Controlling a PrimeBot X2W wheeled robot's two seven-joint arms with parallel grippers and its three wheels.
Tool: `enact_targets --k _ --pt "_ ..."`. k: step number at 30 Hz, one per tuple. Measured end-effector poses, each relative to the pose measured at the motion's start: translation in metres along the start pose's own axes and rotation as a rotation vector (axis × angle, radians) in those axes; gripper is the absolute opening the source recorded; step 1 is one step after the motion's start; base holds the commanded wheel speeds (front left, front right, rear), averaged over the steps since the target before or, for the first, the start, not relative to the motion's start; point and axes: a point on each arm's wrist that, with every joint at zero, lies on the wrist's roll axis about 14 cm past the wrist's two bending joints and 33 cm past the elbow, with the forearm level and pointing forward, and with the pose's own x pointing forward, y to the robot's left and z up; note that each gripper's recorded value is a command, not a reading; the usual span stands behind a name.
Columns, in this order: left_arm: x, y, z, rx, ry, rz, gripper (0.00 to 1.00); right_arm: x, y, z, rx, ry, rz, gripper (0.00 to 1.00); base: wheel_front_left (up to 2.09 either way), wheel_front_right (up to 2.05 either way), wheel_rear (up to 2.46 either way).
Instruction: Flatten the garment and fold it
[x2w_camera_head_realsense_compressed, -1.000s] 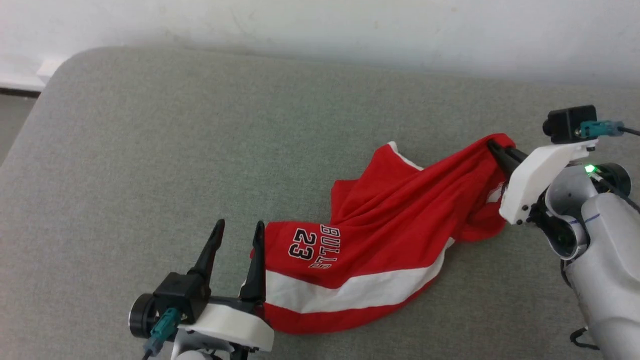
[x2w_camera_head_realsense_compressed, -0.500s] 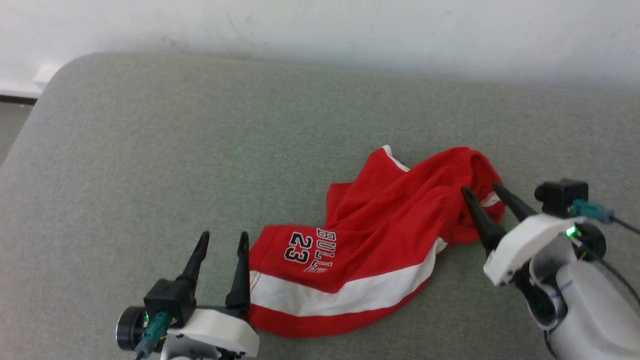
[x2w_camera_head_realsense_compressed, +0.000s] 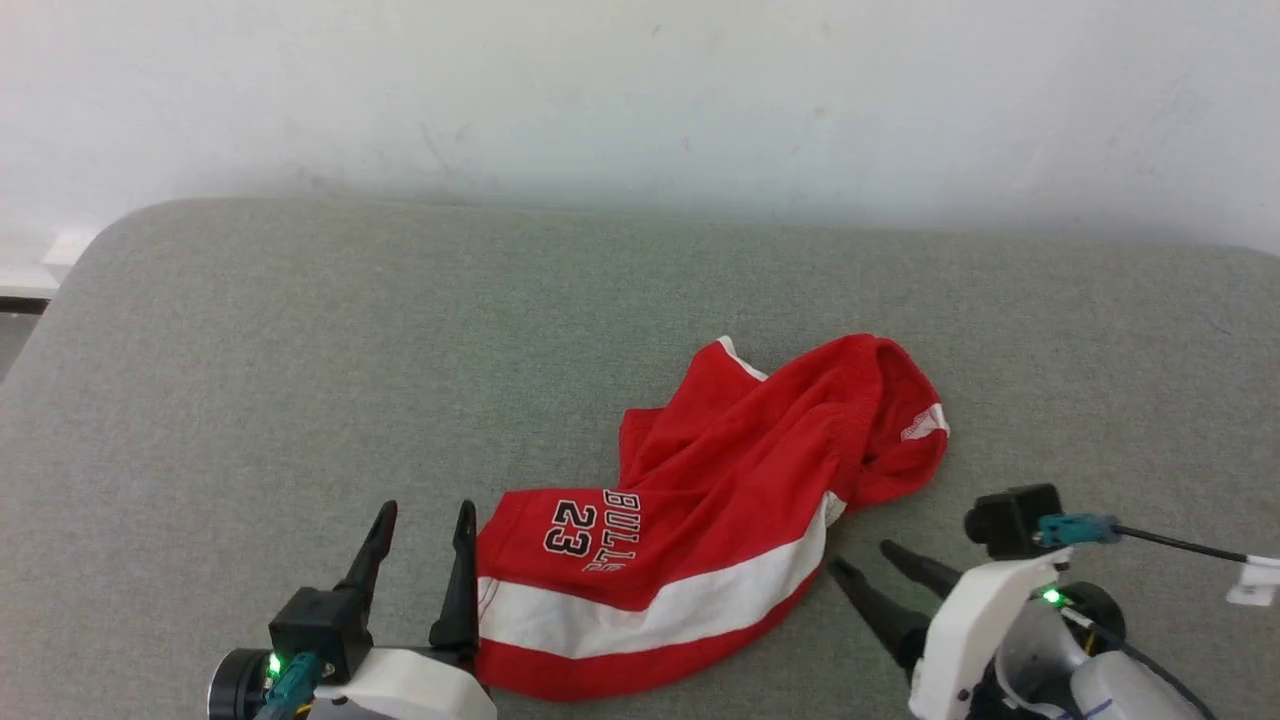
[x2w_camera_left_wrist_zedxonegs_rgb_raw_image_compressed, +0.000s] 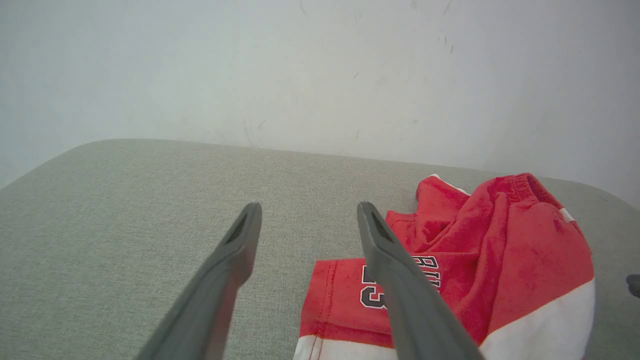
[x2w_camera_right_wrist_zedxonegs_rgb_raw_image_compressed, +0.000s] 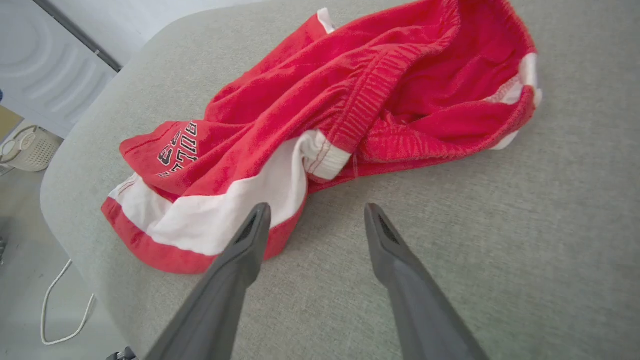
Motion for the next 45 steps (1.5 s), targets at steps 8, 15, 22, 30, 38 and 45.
enact_targets --k 8,15,22,30,38,45 --pt "-0.005 0.004 -0.003 -0.002 0.016 0.016 1.00 0.030 0.018 -0.017 0.046 0.114 0.048 0.64 0.00 0.00 0.00" --pt "-0.006 0.010 -0.007 0.001 0.028 0.042 1.00 0.042 0.015 -0.012 0.046 0.108 0.052 0.00 0.00 0.00 0.00" --pt "-0.004 0.006 -0.005 -0.006 0.019 0.032 1.00 0.007 -0.017 0.008 0.020 -0.014 -0.032 0.00 0.00 0.00 0.00" --pt "-0.002 -0.012 -0.008 -0.011 0.026 -0.025 1.00 -0.062 -0.059 -0.038 0.114 0.019 -0.266 0.00 0.00 0.00 0.00" --pt "-0.003 -0.018 -0.011 -0.007 0.039 -0.049 1.00 -0.067 -0.047 -0.029 0.104 -0.106 -0.306 1.00 0.00 0.00 0.00" --pt "-0.016 -0.026 -0.023 0.000 0.147 -0.103 1.00 -0.096 -0.042 0.011 -0.043 -0.308 -0.356 1.00 0.00 0.00 0.00"
